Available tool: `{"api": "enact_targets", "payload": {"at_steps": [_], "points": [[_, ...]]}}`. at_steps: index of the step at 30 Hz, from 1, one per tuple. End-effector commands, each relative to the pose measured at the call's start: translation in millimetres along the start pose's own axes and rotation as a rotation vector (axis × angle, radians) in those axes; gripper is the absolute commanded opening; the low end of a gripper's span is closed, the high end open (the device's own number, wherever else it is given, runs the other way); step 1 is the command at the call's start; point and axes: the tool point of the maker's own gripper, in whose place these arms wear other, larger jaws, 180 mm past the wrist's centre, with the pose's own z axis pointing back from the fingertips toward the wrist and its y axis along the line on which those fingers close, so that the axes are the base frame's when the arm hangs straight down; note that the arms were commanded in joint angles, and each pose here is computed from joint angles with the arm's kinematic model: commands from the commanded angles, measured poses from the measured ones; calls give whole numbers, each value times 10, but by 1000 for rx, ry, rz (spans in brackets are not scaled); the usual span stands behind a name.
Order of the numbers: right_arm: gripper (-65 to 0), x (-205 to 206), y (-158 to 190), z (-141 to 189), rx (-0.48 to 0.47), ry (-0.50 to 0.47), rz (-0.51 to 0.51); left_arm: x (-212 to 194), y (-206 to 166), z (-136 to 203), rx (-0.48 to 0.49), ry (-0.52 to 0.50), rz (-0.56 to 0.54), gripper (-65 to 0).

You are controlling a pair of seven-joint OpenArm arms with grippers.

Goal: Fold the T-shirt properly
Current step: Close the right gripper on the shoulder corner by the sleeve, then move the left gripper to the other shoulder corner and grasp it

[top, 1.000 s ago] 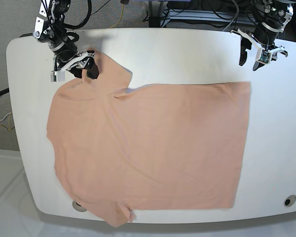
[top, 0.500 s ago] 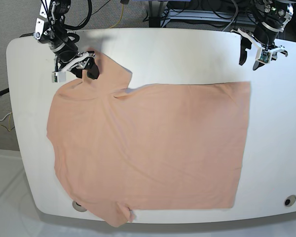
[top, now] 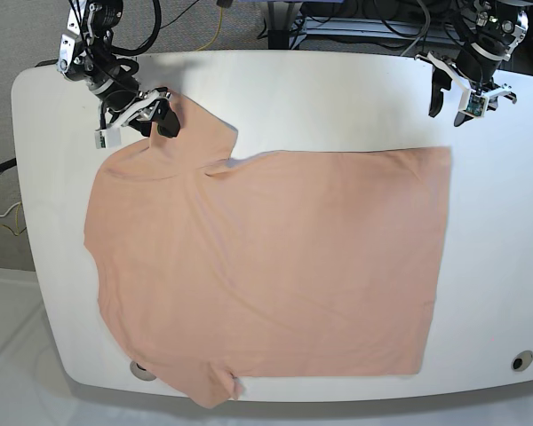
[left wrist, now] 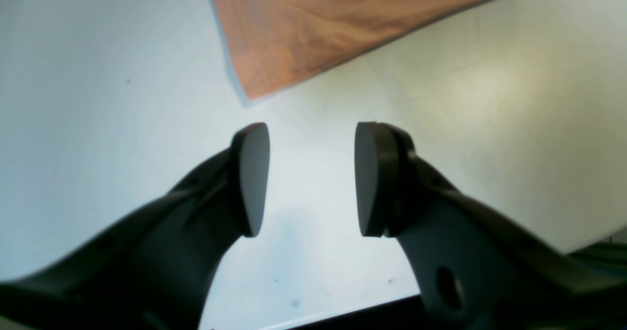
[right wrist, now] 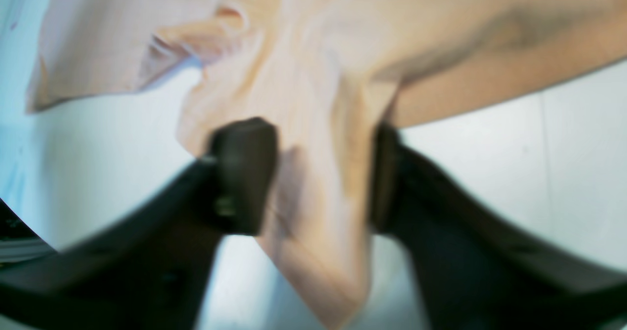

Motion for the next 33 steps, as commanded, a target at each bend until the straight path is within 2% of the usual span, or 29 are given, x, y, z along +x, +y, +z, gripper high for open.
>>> {"api": "enact_targets", "payload": {"at_steps": [1,5,11,15,19,25,27,33], "points": [[-457,-492,-159,61,-87,213,6,180,29,-6,-1,-63,4,-384],[-534,-463,-159,48,-88,198,7,257,71,-28,7,-85,20,-389],[-528,-368,-151,17,-79,175,20,441,364,19,75,-140,86,-389],[-562,-336,-137,11,-72,163,24,512,455,35,89,-163,129,-389],[-644,-215,-86,-2,-50,126,35,610,552,52,101,-199,167,-398],[-650,-135,-61,-13,-38,103,39,632,677,55,113,-213,230,-406],[-650,-88,-57,-3,-31,84,33,567,765,60,107,-224,317,-410],[-650,-58,-62,0,-32,73,33,498,943,74,87,-237,427,-416]]}}
